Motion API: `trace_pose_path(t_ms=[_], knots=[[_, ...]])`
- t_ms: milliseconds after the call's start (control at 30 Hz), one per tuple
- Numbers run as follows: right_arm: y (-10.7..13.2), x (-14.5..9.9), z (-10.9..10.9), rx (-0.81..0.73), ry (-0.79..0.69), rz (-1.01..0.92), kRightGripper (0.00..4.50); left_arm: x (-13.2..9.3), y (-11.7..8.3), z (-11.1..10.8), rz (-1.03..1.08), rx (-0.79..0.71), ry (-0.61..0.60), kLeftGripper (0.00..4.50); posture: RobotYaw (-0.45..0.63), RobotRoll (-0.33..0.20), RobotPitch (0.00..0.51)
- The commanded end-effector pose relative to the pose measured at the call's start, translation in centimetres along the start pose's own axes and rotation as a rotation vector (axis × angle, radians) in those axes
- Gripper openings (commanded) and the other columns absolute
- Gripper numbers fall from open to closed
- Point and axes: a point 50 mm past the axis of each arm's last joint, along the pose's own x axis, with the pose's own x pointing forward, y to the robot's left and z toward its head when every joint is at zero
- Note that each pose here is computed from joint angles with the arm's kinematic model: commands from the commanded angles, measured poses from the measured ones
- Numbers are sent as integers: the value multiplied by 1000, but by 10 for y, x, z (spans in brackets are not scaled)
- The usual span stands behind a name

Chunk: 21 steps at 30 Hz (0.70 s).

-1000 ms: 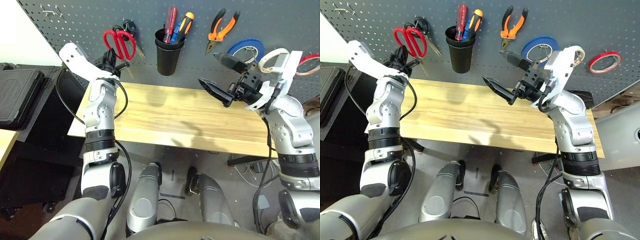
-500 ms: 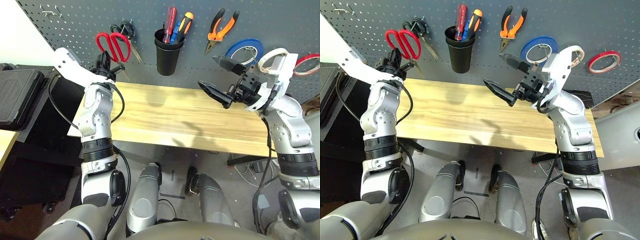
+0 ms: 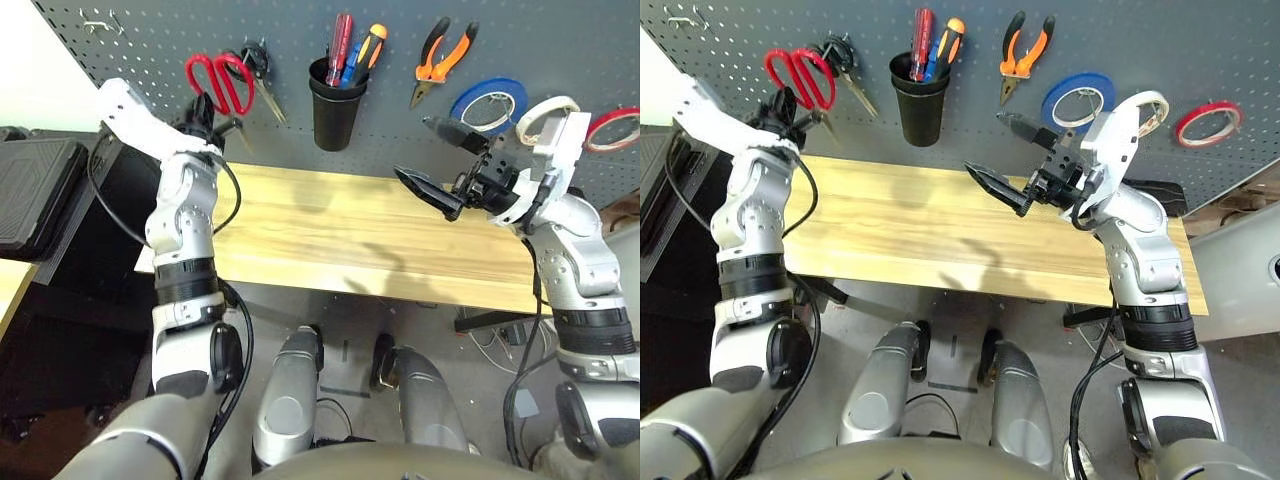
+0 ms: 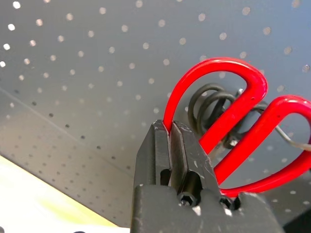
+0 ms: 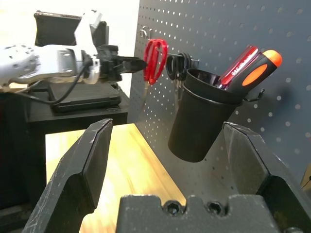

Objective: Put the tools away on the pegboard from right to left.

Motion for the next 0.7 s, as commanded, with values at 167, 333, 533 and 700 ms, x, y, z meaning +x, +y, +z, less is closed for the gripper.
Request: trace_pose_path(t_ms=[167, 333, 533, 700], knots=[[4, 3, -4, 4, 0, 5, 4500, 26, -9, -11, -14, 30, 63, 24, 193, 0, 182], [9, 8, -2, 8, -26, 6, 4500, 35, -12, -17, -12, 55, 81, 24, 183, 0, 182], [10, 10, -1, 11, -38, 0, 4500, 35, -4, -22, 5, 79, 109, 317, 181, 0, 186], [11, 11, -1, 15, -45, -6, 4500, 27, 1, -30, -25, 119, 123, 2063, 184, 0, 185]])
